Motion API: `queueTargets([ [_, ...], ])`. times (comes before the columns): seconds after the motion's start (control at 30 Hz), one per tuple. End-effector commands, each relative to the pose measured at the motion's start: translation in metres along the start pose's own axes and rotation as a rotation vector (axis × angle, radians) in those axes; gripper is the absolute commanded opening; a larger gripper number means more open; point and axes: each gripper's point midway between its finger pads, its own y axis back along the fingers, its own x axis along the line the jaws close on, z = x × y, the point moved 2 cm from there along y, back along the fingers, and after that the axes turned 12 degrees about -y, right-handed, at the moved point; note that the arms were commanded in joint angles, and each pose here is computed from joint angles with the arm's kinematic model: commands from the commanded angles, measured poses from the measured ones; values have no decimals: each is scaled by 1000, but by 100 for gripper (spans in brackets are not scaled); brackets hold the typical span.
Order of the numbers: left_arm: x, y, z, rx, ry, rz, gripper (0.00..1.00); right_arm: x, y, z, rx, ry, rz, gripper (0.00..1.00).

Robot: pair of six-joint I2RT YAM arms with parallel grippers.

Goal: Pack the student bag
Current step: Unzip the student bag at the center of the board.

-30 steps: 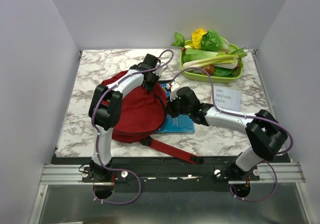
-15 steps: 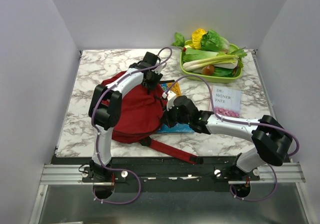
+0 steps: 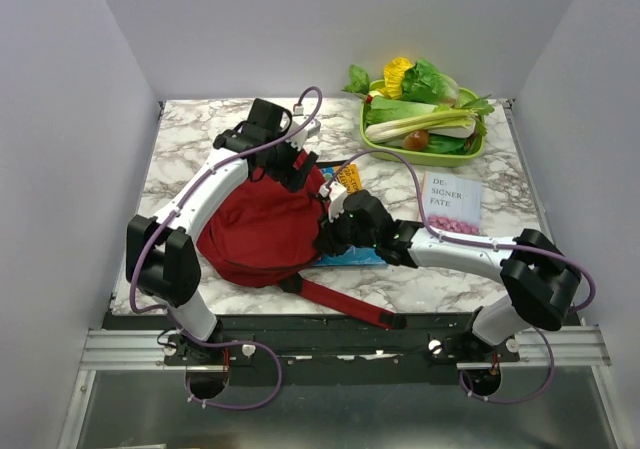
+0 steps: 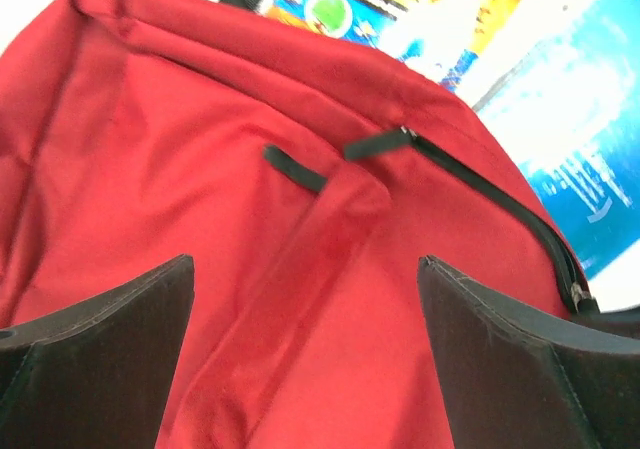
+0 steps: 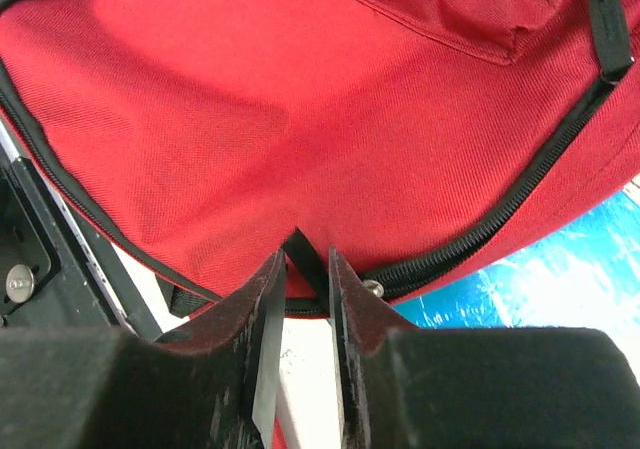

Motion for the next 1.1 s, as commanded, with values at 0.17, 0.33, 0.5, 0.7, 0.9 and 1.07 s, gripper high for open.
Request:
queueTargets([
  [0.17,-45,13,-22,-45,-79,-231,99,17,25,41,-107,4,44,46],
  [0.33,-53,24,-17,-74,-137,-294,99,-11,51,59,-176,-60,0,48],
  [0.5,-66,20,-16,-67,-170,-352,99,-26,58,64,-189,-81,-16,49],
  [0.7,-100,17,-16,-51,-287,-413,99,-71,61,73,-220,-200,-135,49],
  [0.9,-142,16,-10,-95,-441,-428,99,-120,79,77,-283,-347,-265,49],
  [1.07,-169,7,-7,-95,-564,-459,99,-137,100,84,-324,-405,-275,49],
])
